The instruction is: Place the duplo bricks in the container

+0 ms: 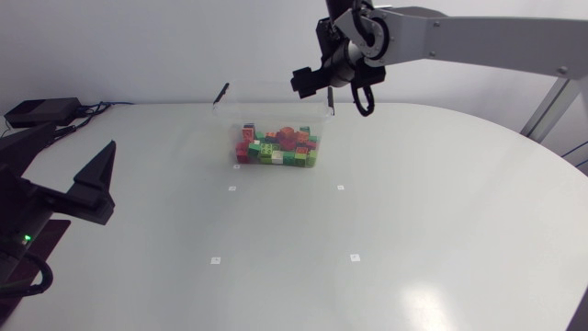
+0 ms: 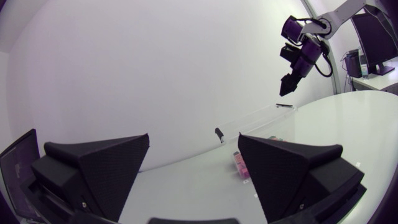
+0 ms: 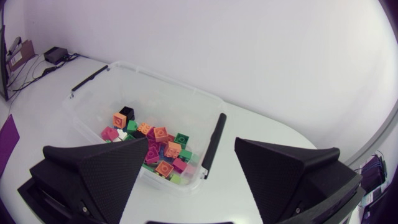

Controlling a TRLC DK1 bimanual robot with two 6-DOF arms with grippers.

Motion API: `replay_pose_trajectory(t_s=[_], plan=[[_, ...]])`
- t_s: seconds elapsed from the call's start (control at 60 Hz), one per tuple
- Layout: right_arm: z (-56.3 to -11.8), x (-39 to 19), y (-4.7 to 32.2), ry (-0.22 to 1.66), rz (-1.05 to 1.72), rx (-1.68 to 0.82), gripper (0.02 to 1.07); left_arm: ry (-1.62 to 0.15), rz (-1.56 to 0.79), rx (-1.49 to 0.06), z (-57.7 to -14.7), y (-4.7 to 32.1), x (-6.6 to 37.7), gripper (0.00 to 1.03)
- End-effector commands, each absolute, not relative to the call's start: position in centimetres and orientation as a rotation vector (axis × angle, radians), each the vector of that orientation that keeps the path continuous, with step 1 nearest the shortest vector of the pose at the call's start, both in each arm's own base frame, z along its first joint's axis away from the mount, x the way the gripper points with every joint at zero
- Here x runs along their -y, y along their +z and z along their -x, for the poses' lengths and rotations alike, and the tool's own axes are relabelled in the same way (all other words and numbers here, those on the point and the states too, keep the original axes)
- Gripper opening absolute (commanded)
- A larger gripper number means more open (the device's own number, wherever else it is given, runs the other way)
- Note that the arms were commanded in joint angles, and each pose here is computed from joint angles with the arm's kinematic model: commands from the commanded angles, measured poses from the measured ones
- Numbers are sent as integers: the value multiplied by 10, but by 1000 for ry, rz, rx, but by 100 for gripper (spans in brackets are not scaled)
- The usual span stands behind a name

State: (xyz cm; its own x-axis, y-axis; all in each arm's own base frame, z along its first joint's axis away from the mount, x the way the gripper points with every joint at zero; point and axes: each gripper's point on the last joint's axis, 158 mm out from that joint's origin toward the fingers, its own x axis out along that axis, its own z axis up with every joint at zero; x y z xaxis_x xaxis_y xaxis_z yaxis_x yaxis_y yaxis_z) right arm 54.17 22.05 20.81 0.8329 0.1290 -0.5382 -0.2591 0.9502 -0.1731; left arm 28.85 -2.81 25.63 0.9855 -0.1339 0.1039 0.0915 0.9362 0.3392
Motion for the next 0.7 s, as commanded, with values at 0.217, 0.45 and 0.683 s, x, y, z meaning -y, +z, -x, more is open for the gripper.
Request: replay_pose_trajectory(t_s=[0.217,0.45,0.683], plan=[[-504,-161,227,130,237,-493,103,-70,-276,140,-273,243,15,99],[-473,-108,234,63,228,-458,103,-46,-263,141,-271,237,8,99],[-441,-69,228,7,222,-435,103,-33,-260,171,-264,237,6,99]])
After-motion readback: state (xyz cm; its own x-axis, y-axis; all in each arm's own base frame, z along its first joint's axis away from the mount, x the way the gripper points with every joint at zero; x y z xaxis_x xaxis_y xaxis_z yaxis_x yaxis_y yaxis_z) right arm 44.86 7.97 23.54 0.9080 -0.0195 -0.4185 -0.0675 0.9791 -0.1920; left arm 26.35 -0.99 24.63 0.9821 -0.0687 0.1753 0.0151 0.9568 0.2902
